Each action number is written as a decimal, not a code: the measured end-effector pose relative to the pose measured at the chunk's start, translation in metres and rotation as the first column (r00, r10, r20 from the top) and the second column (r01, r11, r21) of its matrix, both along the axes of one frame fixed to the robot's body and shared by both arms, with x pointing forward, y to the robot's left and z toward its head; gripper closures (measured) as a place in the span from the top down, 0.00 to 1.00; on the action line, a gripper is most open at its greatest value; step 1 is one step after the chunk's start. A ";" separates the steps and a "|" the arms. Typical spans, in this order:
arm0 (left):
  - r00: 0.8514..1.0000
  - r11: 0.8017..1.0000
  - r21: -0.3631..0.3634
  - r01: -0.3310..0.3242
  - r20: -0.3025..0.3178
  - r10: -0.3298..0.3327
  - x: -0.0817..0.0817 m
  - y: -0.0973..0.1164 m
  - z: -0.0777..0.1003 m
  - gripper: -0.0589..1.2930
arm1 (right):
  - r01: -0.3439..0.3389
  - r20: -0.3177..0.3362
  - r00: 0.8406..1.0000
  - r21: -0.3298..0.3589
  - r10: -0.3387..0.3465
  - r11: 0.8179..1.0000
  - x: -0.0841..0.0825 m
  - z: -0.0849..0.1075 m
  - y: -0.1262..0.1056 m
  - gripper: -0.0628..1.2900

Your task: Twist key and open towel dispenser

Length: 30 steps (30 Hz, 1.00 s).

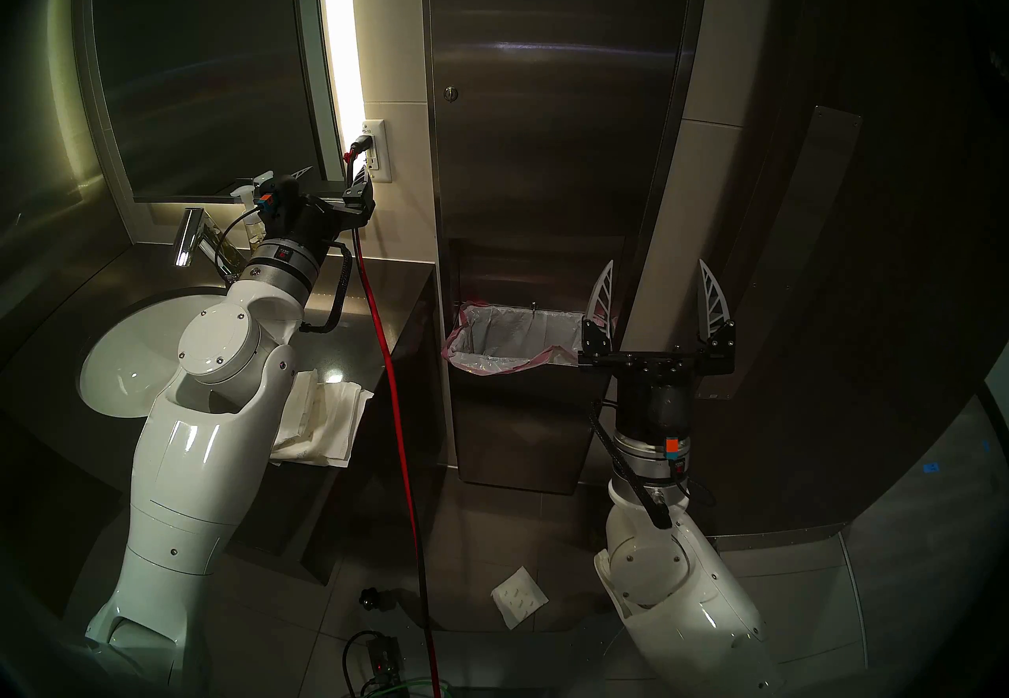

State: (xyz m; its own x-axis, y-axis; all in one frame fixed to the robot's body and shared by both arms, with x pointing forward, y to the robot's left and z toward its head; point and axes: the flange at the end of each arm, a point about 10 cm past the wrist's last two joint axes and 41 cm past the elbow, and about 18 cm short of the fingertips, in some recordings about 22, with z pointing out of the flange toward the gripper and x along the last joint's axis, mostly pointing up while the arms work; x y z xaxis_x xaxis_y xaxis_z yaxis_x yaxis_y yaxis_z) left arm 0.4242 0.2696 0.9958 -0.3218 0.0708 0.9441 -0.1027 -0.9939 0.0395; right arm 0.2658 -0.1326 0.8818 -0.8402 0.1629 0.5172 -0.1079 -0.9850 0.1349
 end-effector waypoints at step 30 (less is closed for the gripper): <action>1.000 1.000 -0.005 -0.001 0.006 0.001 0.000 0.000 0.002 0.98 | 0.045 -0.222 0.971 -0.174 -0.084 0.984 -0.060 0.045 -0.055 0.96</action>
